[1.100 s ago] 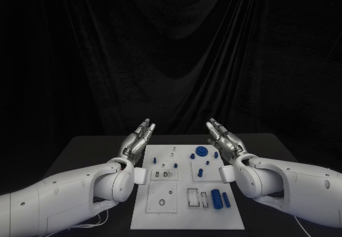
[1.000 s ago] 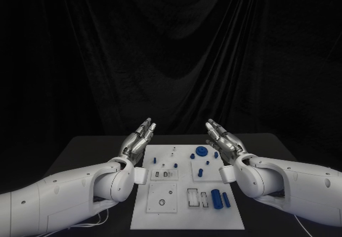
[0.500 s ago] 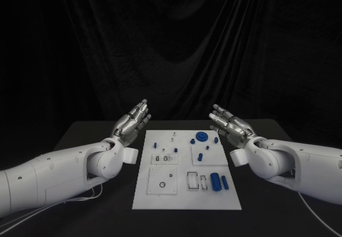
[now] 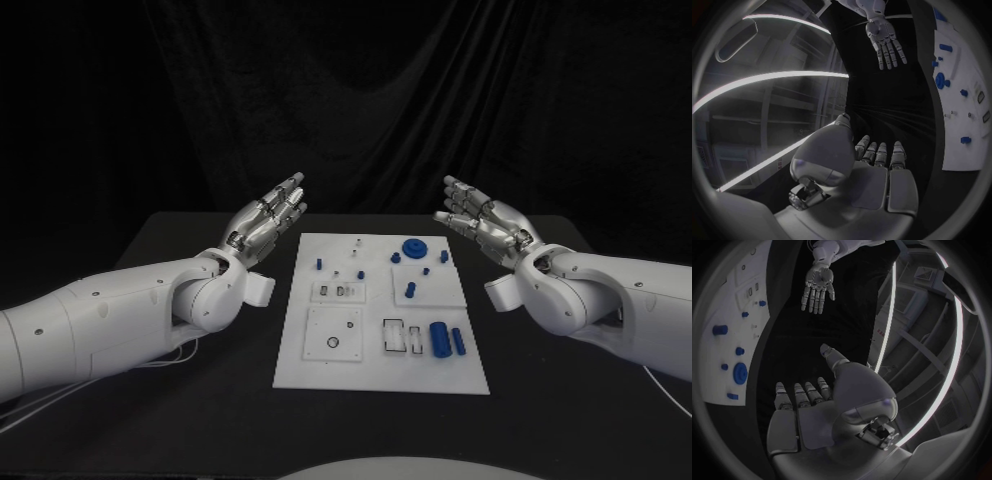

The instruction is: Assemble the parts on the task board

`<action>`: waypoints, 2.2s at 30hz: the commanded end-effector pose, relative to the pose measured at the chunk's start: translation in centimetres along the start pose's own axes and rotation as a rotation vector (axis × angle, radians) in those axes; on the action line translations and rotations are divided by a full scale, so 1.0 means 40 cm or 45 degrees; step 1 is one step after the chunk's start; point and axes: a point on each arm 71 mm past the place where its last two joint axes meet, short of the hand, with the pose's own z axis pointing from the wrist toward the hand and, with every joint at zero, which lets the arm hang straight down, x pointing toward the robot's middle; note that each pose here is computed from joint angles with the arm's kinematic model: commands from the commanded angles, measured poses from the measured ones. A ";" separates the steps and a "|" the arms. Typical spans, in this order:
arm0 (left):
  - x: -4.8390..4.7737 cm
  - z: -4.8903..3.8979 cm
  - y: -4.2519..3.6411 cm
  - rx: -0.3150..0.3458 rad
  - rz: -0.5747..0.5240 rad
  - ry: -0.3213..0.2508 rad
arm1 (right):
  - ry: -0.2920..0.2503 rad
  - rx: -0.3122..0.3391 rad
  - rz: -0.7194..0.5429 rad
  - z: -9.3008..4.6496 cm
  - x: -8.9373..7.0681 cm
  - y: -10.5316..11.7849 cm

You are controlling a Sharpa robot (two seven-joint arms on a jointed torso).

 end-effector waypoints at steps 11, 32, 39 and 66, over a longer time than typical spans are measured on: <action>-0.044 -0.048 -0.053 0.251 0.291 0.035 | 0.118 -0.090 -0.536 0.003 -0.046 0.068; -0.041 -0.087 -0.074 0.296 0.440 0.108 | 0.410 -0.068 -1.340 0.059 -0.041 0.138; -0.042 -0.094 -0.077 0.299 0.441 0.109 | 0.494 0.013 -1.532 0.082 -0.038 0.135; -0.050 -0.109 -0.084 0.286 0.441 0.101 | 0.275 -0.061 -1.915 0.150 -0.043 0.241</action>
